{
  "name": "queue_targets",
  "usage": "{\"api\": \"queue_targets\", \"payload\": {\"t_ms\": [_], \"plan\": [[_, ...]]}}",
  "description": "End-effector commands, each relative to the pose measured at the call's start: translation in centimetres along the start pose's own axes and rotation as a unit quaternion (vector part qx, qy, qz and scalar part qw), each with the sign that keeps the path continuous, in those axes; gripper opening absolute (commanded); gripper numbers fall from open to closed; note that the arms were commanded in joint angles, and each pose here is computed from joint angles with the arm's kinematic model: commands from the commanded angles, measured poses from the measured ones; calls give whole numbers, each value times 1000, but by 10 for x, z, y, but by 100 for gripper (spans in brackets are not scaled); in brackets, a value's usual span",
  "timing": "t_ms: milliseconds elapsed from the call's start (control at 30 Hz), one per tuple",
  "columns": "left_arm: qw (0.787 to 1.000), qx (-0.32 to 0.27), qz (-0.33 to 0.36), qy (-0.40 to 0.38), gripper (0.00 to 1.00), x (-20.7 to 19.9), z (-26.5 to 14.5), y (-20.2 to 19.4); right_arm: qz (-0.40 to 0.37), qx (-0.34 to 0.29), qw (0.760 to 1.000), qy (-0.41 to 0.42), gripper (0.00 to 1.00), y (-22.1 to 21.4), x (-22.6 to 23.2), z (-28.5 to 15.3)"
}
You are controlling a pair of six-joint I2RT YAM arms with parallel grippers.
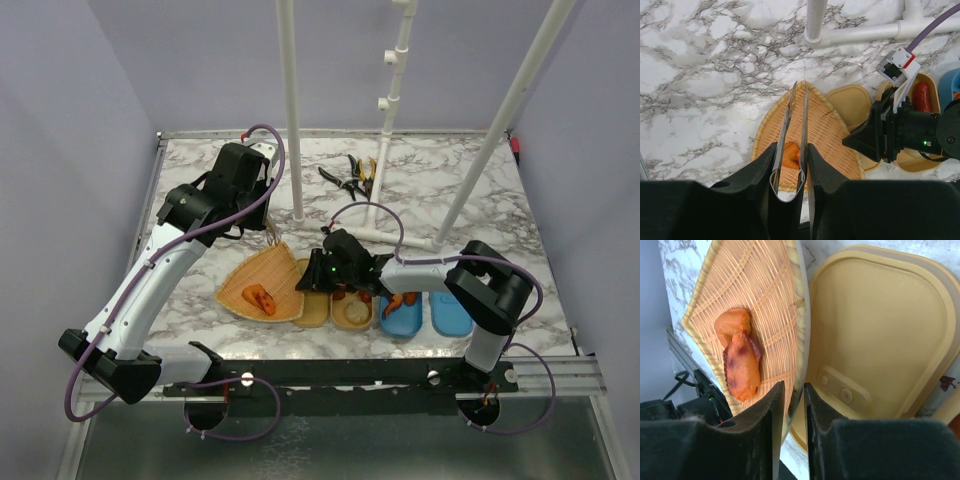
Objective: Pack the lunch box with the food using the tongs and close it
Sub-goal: Move the plate to the center of the board.
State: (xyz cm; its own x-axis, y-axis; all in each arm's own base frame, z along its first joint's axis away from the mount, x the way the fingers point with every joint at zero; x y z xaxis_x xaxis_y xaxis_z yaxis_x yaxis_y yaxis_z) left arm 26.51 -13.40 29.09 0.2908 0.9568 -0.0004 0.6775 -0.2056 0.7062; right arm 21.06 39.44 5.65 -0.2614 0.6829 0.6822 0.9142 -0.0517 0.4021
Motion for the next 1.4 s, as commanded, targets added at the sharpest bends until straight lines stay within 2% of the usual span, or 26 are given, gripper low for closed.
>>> {"api": "queue_targets", "payload": {"t_ms": [0, 300, 500, 833, 1100, 1200, 1367], "plan": [[1000, -12, -3, 0, 27, 2, -5, 5, 41, -4, 999, -2, 23, 4, 4, 13], [1000, -13, -3, 2, 27, 3, -7, 4, 88, -21, 996, -2, 1, 14, 8, 18], [1000, -14, -6, 0, 27, 3, -10, 4, 147, -49, 988, 0, 0, 32, -3, 20], [1000, -3, -15, 0, 27, 4, -12, -8, 169, -104, 980, -28, 0, 71, -15, 34], [999, -19, -33, -3, 27, 2, -9, -4, 173, -137, 974, -42, 0, 95, -21, 46], [999, -34, -42, -2, 27, 1, -8, 1, 163, -144, 975, -41, 9, 103, -21, 45], [999, -32, -38, 13, 27, 6, -6, 2, 130, -139, 981, -45, 45, 108, -17, 44]]}}
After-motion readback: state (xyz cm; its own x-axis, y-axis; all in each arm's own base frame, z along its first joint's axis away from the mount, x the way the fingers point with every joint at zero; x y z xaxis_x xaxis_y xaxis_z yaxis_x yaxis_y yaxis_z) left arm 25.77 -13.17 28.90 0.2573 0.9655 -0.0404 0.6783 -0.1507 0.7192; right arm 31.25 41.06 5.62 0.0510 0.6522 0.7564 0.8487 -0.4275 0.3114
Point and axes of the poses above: each gripper's point midway between its finger pads, its own z axis out along the fingers, its own x axis along the line the jaws close on, y = z × x, the point moved 1 cm from there along -z, back along the fingers, and after that the axes turned 1 degree about -z, right-handed, at the moved point
